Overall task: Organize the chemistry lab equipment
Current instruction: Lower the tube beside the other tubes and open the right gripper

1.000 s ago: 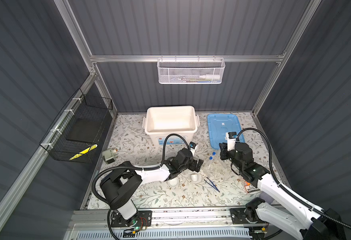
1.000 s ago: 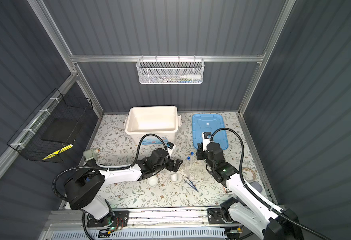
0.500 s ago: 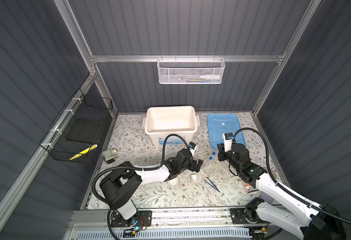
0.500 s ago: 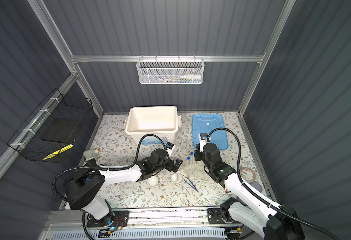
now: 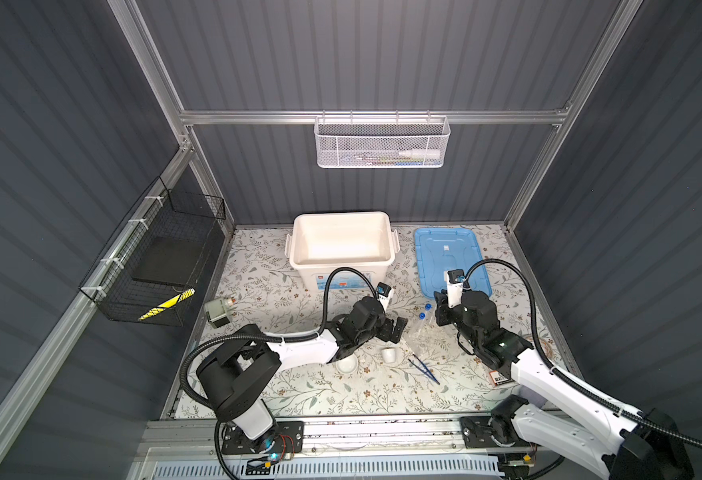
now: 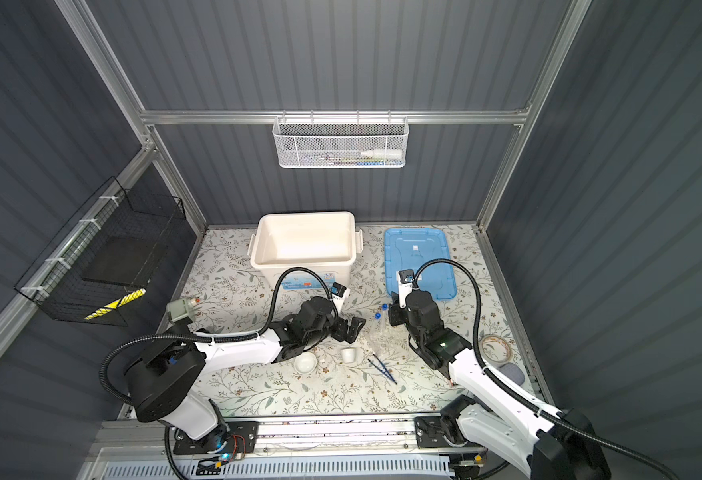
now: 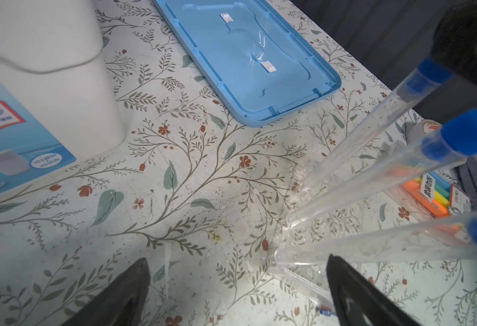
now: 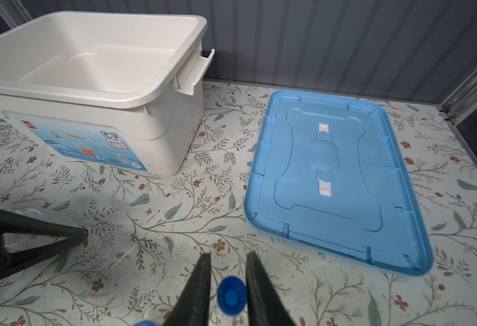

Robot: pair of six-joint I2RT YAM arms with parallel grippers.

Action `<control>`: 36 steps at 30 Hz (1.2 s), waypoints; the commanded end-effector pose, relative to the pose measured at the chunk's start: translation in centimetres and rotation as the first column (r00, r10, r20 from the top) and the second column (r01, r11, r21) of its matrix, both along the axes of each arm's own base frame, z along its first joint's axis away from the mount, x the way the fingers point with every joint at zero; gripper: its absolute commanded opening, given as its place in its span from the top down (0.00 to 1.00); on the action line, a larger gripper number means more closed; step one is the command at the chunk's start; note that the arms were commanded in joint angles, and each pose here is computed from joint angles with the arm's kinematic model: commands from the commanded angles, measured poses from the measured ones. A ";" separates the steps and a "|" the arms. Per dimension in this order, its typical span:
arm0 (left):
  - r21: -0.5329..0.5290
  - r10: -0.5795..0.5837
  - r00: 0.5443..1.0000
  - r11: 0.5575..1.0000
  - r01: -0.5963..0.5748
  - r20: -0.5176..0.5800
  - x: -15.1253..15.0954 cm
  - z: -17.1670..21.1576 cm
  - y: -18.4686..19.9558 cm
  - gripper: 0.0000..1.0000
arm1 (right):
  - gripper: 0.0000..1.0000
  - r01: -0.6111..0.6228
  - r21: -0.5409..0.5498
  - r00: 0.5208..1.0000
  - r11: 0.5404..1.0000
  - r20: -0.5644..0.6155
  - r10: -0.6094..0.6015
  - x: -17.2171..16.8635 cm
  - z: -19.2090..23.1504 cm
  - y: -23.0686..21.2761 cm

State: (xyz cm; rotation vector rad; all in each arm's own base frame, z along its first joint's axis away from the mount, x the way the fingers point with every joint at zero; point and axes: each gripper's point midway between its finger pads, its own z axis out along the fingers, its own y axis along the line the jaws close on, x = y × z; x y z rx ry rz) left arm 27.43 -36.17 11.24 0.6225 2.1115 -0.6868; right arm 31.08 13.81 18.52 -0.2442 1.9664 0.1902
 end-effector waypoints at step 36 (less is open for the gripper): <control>-0.096 -0.046 0.999 0.994 0.044 -0.022 -3.3 1.6 -0.5 0.08 | 0.35 0.113 0.097 0.994 0.989 -0.004 -0.113 -2.2 2.7 -2.7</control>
